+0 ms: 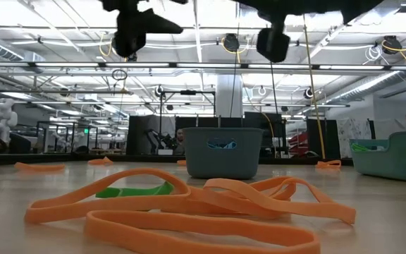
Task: Sort rubber bands into baskets
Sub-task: Put the green rubberband into the light blue bin
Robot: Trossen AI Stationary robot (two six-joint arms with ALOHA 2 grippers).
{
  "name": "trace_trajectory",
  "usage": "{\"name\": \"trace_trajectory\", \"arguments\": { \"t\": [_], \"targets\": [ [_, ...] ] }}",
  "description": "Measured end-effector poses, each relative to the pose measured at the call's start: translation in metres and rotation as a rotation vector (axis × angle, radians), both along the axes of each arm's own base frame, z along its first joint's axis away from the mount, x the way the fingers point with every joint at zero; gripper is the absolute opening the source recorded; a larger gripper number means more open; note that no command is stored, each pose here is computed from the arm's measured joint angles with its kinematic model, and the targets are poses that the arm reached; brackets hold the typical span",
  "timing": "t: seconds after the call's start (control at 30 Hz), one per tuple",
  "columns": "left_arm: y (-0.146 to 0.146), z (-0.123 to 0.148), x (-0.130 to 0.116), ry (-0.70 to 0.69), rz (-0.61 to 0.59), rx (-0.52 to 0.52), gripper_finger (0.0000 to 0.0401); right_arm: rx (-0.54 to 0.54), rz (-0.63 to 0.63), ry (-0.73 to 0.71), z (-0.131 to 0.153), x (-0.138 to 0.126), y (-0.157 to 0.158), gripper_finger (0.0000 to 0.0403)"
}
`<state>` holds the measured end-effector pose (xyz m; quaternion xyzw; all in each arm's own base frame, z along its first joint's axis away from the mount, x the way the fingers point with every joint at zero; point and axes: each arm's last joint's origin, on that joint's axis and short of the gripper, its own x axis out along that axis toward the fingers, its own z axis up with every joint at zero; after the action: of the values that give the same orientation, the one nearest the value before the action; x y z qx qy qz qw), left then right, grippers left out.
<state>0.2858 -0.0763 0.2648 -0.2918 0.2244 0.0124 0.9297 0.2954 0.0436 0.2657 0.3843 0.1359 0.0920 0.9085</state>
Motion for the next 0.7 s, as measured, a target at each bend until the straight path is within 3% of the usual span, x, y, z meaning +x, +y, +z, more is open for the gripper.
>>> {"name": "trace_trajectory", "arguments": {
  "t": [0.2,0.4,0.7],
  "targets": [
    [0.002,-0.006,-0.008,0.127,-0.093,-0.077,0.0217,0.021,0.076,0.156,0.006,-0.025,0.001,0.0],
    [0.0,-0.016,-0.015,0.256,-0.096,-0.087,0.0217,0.077,0.103,0.524,0.0,-0.075,0.006,0.0],
    [-0.013,-0.015,-0.018,0.231,-0.091,-0.052,0.0216,0.091,-0.114,1.054,-0.016,-0.139,0.005,0.0]
  ]
}}
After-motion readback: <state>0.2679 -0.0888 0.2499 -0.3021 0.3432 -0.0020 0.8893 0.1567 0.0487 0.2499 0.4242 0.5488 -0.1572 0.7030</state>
